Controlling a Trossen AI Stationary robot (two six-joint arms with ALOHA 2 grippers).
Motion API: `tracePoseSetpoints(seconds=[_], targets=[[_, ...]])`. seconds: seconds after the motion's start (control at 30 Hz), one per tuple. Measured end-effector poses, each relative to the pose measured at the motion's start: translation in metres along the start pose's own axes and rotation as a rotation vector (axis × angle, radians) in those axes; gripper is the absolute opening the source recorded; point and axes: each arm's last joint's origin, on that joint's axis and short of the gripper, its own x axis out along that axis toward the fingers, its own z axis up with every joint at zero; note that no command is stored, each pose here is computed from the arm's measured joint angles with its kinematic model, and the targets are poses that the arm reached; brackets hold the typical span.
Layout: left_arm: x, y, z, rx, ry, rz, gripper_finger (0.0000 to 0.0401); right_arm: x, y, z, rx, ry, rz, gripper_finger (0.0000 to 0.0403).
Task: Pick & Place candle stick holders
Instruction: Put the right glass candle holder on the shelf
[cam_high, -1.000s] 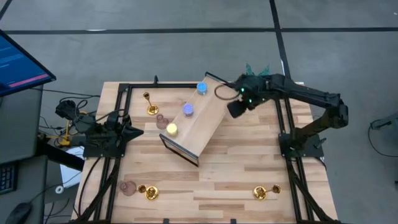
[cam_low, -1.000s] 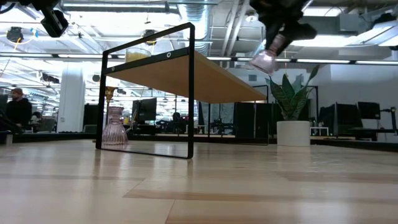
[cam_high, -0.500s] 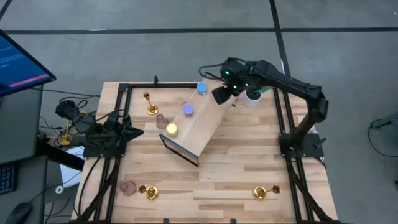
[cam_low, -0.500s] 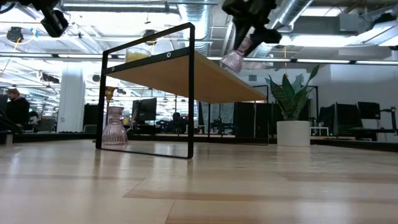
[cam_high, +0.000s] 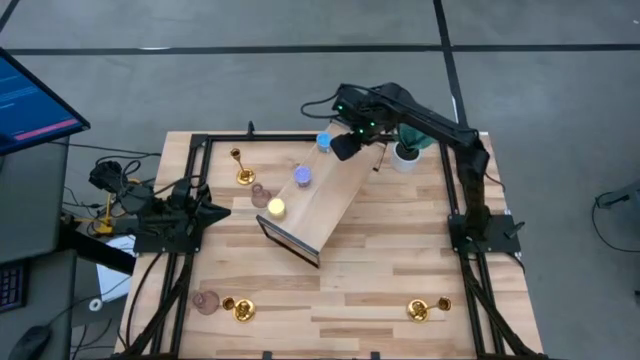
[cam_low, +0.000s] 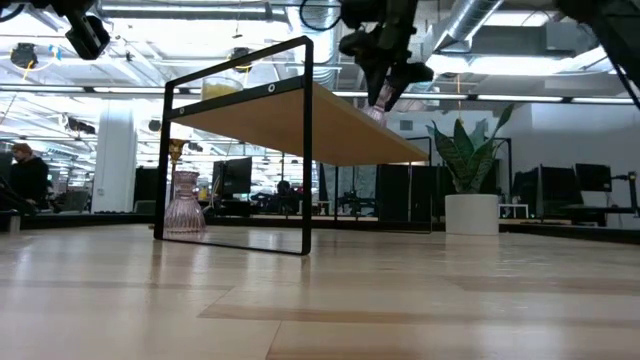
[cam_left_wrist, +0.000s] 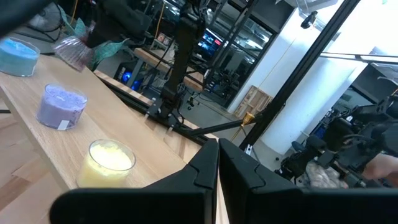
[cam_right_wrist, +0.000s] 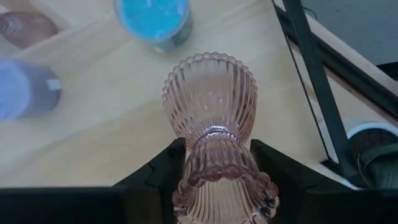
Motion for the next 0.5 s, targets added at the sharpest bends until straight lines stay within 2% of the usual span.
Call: tracePoseSetpoints(seconds=[0.13, 0.5], targets=[[0.0, 0.0, 0.0, 0.0, 0.0, 0.0, 0.0012, 0.008, -0.002, 0.006, 0.004, 0.018, -0.013, 0.0151], [0.0, 0.0, 0.0, 0.0, 0.0, 0.0, 0.0012, 0.007, -0.014, 0.012, 0.038, 0.001, -0.015, 0.0151]])
